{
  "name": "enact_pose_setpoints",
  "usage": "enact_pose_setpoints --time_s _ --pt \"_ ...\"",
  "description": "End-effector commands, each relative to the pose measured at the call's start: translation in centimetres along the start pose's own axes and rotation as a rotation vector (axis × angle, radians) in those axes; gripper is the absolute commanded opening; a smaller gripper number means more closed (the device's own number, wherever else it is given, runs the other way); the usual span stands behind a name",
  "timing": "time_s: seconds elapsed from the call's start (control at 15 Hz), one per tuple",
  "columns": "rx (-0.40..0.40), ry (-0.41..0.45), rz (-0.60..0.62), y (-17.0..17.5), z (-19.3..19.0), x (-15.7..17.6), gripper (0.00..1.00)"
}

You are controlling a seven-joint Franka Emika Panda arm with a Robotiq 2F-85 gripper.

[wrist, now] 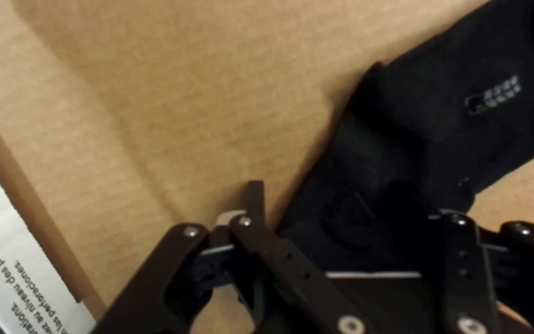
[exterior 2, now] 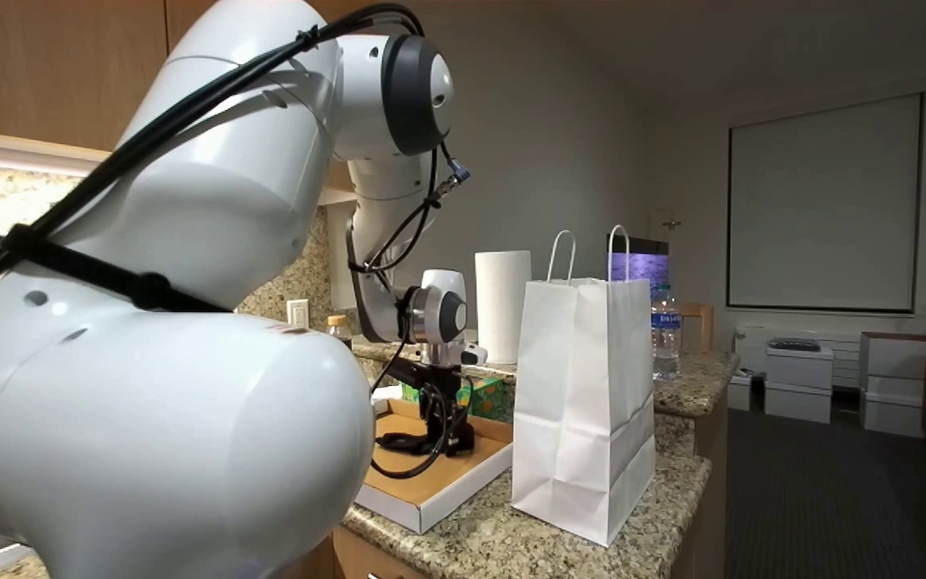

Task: Pick up all the socks from the cover box and put them in the paper bag

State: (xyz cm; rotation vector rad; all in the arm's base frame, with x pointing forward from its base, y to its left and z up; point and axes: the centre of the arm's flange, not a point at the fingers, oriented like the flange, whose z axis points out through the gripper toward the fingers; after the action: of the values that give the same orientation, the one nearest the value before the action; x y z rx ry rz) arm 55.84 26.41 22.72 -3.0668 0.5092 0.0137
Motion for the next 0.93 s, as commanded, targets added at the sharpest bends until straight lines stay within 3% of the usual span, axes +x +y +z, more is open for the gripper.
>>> enact_pose_setpoints --time_s 0.0,0.33,0.47,0.87 --pt "-0.002 -0.009 0.036 0.0 0.7 0.2 0.39" --pt "0.006 -0.012 0.046 0.4 0.2 0.4 0.07" --pt "0.011 -0.011 0.038 0.5 -0.2 0.0 0.04" --pt "0.051 0.031 -0.004 0.9 -3.5 -2.2 0.09"
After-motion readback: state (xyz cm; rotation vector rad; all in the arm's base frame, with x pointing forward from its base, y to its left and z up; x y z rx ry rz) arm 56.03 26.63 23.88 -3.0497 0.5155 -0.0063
